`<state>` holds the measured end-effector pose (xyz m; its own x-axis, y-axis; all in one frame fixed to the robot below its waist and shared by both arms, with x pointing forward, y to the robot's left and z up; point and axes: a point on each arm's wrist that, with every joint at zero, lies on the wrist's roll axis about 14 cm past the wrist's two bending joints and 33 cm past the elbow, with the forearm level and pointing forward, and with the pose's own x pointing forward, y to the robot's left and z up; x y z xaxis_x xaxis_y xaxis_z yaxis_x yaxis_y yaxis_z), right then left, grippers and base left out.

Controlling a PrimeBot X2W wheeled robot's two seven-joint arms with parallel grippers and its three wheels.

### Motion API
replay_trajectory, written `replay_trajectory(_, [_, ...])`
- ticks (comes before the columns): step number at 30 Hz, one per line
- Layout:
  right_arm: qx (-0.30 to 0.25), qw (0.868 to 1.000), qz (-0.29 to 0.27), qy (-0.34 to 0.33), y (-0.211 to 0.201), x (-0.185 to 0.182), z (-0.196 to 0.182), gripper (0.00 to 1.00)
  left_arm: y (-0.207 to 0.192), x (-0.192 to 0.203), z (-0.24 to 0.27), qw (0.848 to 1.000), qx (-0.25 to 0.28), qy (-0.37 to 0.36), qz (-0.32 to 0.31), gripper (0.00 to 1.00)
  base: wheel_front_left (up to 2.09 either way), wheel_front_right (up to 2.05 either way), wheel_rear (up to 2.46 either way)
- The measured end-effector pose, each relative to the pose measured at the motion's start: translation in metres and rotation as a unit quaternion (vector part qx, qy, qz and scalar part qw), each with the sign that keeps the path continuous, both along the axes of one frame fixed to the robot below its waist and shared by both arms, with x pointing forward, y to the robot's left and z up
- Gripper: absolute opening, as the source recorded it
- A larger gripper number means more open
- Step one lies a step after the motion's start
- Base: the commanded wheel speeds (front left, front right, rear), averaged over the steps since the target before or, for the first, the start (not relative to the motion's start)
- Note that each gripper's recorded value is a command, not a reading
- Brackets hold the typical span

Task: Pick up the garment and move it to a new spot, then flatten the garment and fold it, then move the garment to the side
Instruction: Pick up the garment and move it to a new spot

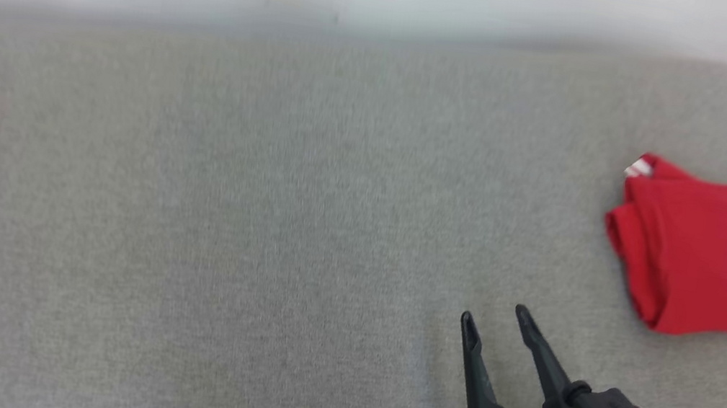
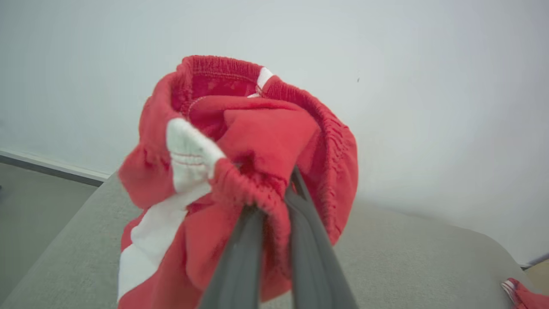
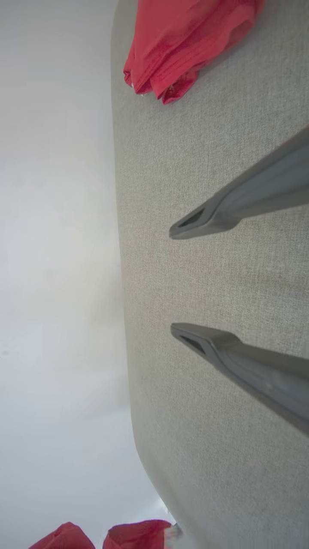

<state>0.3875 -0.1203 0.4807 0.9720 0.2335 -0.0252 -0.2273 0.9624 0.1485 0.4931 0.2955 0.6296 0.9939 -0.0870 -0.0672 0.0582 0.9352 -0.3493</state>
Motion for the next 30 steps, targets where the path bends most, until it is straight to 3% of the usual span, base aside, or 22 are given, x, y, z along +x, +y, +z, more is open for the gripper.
replay_trajectory(7, [0.010, 0.999, -0.003, -0.045, -0.001, -0.018, 0.032, 1.00, -0.090, -0.030, 0.078, 0.988, -0.001, -0.099, -0.119, 0.00, 0.00, 0.00, 0.00])
replay_trajectory(13, [0.011, 0.998, -0.029, -0.054, -0.017, -0.030, 0.039, 1.00, -0.177, -0.046, 0.090, 0.966, -0.030, -0.122, -0.227, 0.00, 0.00, 0.00, 0.00])
replay_trajectory(18, [0.010, 0.997, -0.048, -0.056, -0.029, -0.033, 0.040, 1.00, -0.247, -0.051, 0.058, 0.949, -0.055, -0.085, -0.300, 0.00, 0.00, 0.00, 0.00])
replay_trajectory(24, [0.009, 0.996, -0.076, -0.053, -0.047, -0.036, 0.038, 1.00, -0.296, -0.046, 0.004, 0.938, -0.095, -0.030, -0.333, 0.00, 0.00, 0.00, 0.00])
replay_trajectory(26, [0.008, 0.995, -0.089, -0.051, -0.055, -0.037, 0.036, 1.00, -0.304, -0.039, -0.015, 0.940, -0.119, -0.015, -0.320, 0.00, 0.00, 0.00, 0.00])
replay_trajectory(30, [0.005, 0.993, -0.113, -0.041, -0.070, -0.042, 0.029, 1.00, -0.314, -0.030, -0.082, 0.953, -0.110, 0.043, -0.279, 0.00, 0.00, 0.00, 0.00])
